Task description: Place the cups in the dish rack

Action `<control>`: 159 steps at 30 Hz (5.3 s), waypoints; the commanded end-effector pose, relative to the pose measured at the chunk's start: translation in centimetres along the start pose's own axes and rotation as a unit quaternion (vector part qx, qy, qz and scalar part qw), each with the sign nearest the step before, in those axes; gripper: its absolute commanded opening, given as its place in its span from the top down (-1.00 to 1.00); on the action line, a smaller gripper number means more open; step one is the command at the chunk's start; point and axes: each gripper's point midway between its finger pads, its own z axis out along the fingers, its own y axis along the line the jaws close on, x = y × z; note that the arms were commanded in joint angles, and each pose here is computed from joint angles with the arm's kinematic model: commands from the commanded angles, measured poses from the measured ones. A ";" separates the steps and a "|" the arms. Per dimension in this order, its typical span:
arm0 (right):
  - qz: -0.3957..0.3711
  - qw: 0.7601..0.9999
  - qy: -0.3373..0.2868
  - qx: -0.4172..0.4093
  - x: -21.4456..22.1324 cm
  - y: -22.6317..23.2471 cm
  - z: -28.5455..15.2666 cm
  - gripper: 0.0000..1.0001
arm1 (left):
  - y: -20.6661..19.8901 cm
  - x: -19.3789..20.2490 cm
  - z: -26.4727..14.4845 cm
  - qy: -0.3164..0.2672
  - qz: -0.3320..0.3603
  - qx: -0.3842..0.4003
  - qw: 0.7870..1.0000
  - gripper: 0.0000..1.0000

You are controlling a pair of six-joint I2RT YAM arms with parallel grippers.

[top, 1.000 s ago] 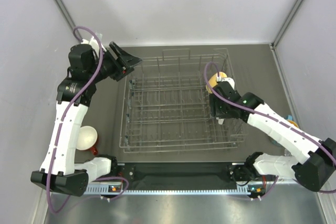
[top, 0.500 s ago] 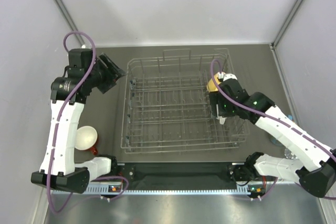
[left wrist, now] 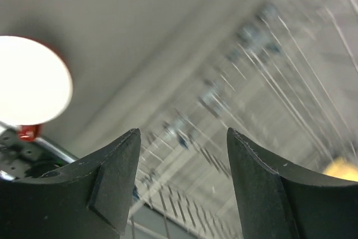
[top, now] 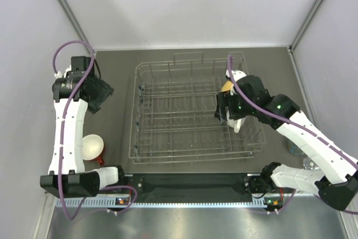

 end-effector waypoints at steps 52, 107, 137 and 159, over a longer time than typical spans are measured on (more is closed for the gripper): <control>-0.037 0.997 -0.013 -0.064 -5.5 3.7 -2.6 -0.53 | 15.9 4.1 14.7 0.029 -0.024 -0.270 0.962 -0.21; -0.018 0.980 -0.051 -0.192 -7.9 8.7 -3.5 -0.57 | -16.0 -10.5 -20.1 -0.100 -0.108 0.598 0.788 1.00; 0.050 0.864 -0.211 -0.454 -17.4 14.9 -9.9 -0.84 | -22.8 3.2 -33.1 0.115 -0.053 0.855 0.503 1.00; 0.024 0.831 -0.189 -0.522 -20.5 16.5 -8.8 -0.21 | -23.4 4.7 -31.7 0.167 -0.073 0.842 0.508 1.00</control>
